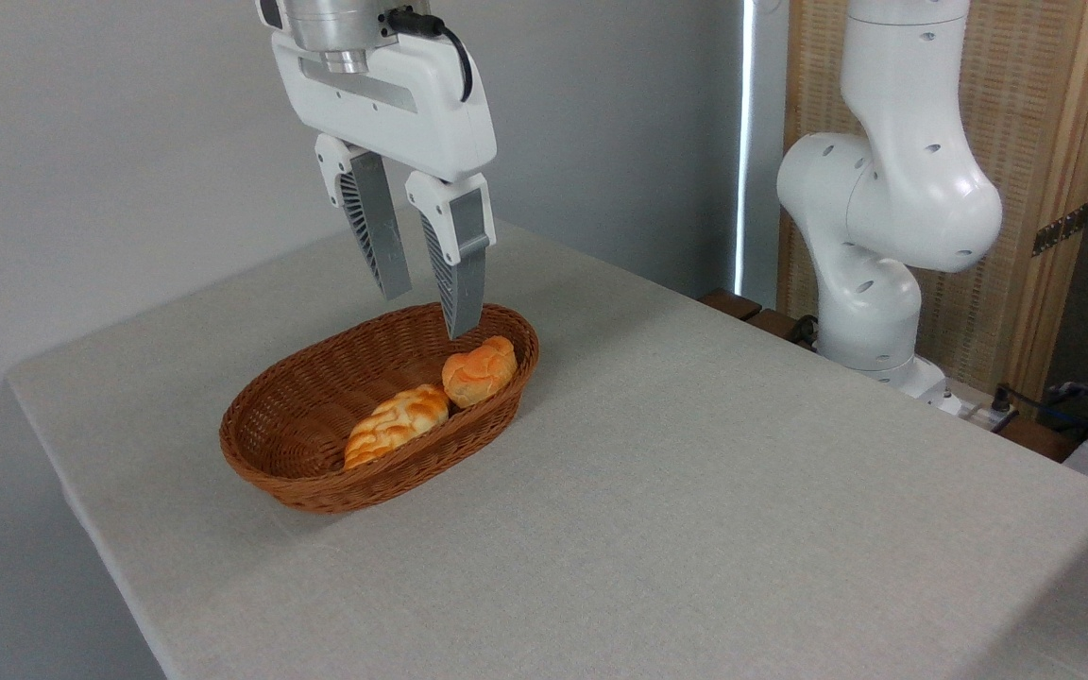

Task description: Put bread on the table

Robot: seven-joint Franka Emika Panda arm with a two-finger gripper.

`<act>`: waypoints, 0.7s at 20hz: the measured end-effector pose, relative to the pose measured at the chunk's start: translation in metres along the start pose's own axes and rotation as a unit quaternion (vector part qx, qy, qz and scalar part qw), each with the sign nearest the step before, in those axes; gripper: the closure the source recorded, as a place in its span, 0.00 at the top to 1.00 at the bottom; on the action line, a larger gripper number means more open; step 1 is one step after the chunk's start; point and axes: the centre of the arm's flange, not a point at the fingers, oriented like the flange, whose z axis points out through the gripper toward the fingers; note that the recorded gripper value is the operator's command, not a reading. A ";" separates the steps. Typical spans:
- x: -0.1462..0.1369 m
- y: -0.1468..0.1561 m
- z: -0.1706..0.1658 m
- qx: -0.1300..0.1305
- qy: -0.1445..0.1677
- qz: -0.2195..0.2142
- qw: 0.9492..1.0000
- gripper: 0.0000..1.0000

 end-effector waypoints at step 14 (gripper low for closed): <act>0.000 0.000 0.003 -0.002 -0.002 0.000 1.000 1.00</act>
